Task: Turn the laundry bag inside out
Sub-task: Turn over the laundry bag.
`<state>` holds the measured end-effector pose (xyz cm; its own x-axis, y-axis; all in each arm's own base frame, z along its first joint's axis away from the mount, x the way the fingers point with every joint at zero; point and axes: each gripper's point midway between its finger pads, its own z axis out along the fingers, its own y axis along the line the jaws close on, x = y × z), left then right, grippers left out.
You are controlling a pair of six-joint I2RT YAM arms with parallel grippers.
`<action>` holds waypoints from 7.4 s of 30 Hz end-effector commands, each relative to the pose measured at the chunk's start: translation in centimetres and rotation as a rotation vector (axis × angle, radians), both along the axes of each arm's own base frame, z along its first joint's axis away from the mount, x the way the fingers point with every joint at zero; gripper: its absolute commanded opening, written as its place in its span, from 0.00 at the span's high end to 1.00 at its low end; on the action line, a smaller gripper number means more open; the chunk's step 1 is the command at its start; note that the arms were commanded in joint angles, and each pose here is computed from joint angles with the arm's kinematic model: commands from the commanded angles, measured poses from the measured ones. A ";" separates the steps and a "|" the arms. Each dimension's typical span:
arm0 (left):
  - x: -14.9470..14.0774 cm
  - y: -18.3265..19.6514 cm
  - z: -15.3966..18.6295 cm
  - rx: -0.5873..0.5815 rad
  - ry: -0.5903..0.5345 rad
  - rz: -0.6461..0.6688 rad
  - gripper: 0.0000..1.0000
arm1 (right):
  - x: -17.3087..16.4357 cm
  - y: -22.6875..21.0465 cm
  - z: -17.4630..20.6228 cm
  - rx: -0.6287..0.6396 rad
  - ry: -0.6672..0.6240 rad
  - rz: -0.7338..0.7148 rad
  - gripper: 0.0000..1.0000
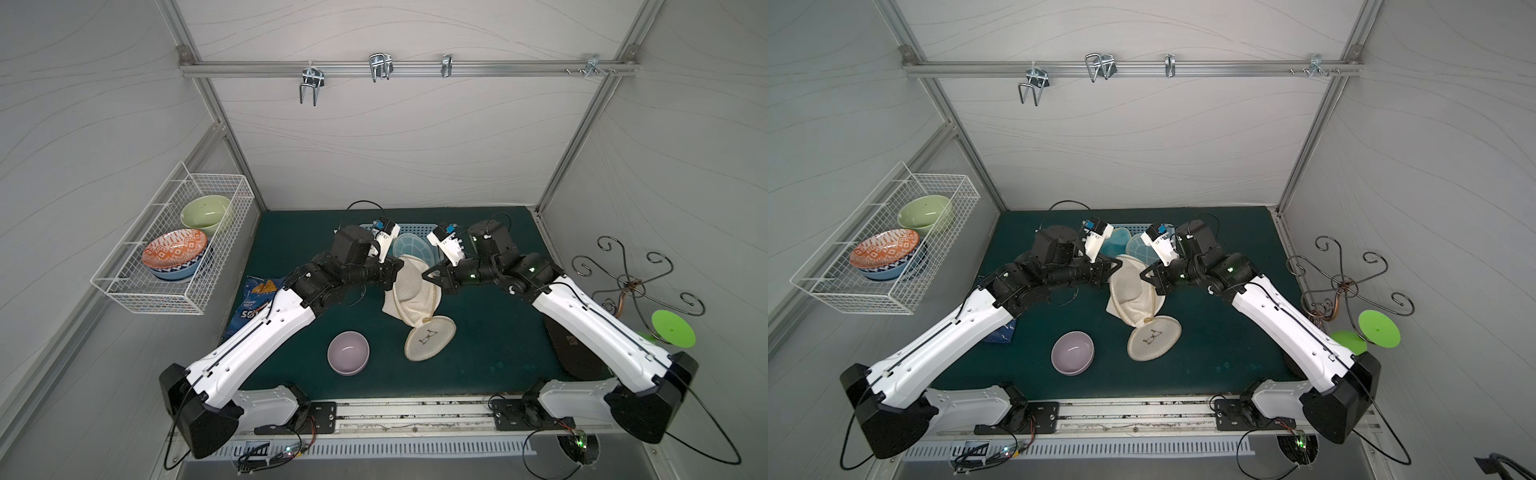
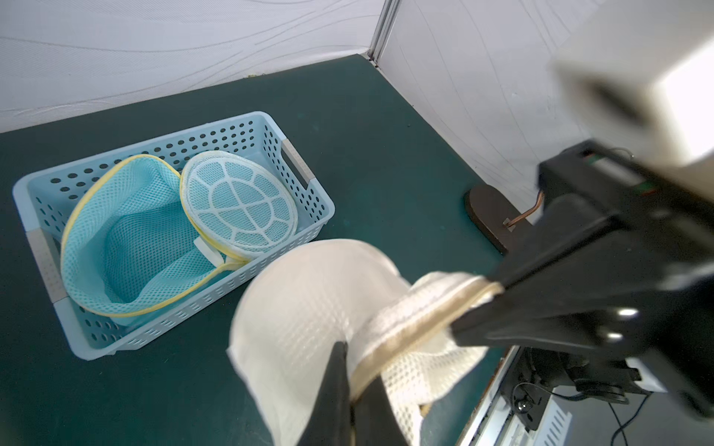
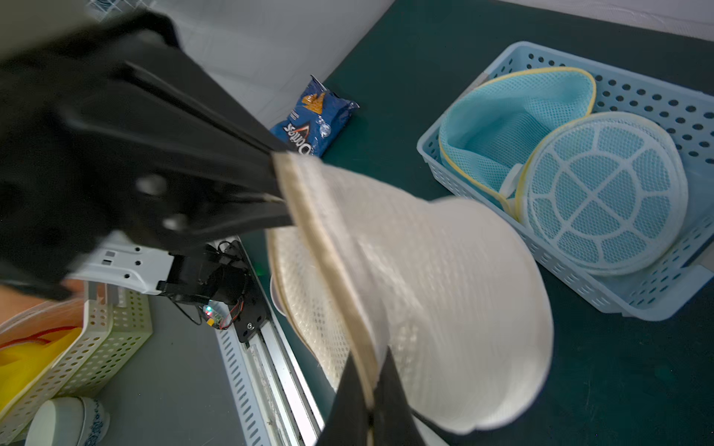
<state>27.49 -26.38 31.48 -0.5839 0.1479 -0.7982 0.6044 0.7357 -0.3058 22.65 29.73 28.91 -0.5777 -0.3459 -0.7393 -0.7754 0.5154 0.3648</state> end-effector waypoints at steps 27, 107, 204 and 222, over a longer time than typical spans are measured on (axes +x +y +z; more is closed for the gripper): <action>-1.2 -2.4 -1.5 0.095 0.139 -0.032 1.00 | 3.0 -0.3 -7.4 -0.050 -0.051 -0.206 0.39; 2.0 6.0 2.8 0.081 0.052 0.235 1.00 | -12.9 1.5 5.4 0.585 0.056 0.729 1.00; -10.3 -1.2 5.6 -0.238 -0.270 -0.427 0.62 | -12.8 0.8 11.6 0.633 -0.022 0.827 1.00; -8.1 1.1 6.5 -0.169 -0.068 -0.174 1.00 | -5.9 0.8 6.4 0.452 -0.020 0.369 0.72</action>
